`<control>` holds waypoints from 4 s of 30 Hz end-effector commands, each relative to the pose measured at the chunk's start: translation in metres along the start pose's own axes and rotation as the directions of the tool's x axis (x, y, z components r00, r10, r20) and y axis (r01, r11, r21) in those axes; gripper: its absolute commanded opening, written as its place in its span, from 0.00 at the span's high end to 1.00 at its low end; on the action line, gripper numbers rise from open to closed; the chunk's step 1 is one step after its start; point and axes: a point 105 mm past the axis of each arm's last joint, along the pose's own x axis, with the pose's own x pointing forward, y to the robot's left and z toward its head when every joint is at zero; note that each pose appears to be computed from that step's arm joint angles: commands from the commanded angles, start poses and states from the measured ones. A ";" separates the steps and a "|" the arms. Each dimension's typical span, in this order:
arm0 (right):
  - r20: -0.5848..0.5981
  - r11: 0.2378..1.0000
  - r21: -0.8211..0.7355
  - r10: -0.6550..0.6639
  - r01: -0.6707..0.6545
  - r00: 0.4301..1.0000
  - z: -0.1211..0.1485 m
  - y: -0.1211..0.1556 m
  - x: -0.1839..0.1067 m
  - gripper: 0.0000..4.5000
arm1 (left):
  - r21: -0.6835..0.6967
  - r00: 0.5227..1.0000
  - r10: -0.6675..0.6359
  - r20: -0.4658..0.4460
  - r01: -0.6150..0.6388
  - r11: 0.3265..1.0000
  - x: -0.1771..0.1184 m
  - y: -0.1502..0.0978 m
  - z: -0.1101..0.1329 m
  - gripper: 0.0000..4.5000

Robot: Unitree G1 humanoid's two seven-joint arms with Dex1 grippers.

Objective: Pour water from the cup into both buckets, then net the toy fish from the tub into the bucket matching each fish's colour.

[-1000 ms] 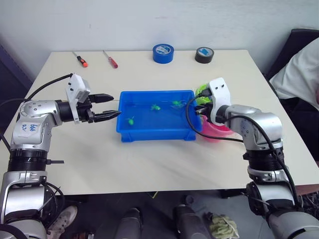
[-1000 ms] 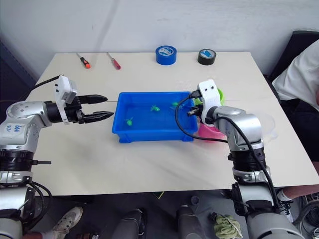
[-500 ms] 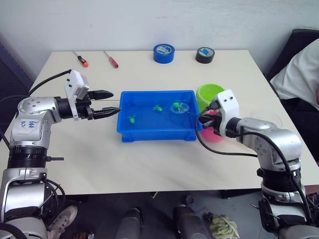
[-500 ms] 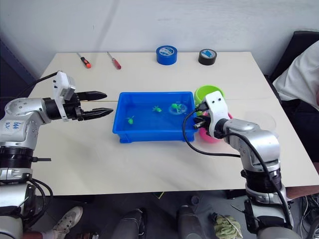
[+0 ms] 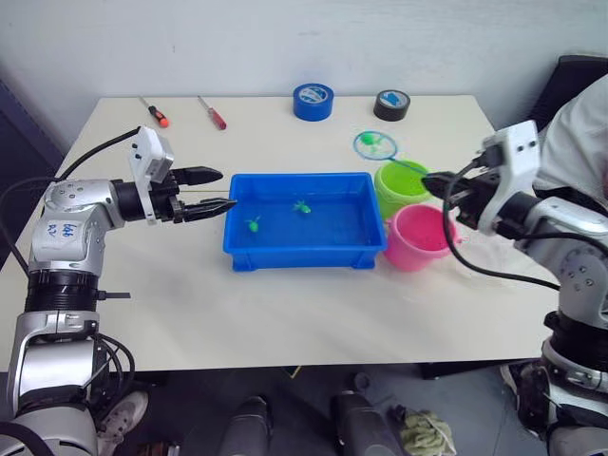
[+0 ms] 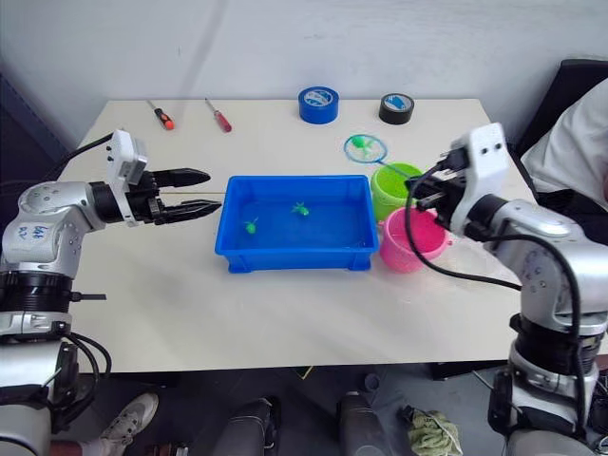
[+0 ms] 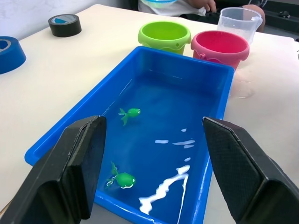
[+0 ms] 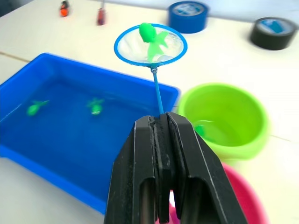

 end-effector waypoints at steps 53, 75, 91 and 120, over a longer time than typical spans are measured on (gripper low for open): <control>0.074 -0.207 -0.978 -0.221 0.027 0.973 -0.005 -0.035 0.005 1.00 | 0.036 1.000 -0.001 0.021 0.000 0.999 -0.007 -0.002 0.011 0.20; -0.176 0.426 -0.884 0.073 -0.191 0.982 -0.022 0.043 0.019 1.00 | -0.024 0.992 0.076 -0.101 -0.079 0.997 -0.058 -0.009 -0.020 0.20; -0.331 0.526 -0.785 0.092 -0.328 0.939 -0.077 0.074 0.033 1.00 | -0.025 0.996 0.051 -0.068 -0.053 0.998 -0.043 -0.021 -0.015 0.20; -0.272 0.926 -0.225 0.240 -0.304 0.932 -0.051 0.093 0.051 1.00 | -0.011 0.996 0.075 -0.053 -0.076 0.997 -0.045 -0.019 -0.006 0.20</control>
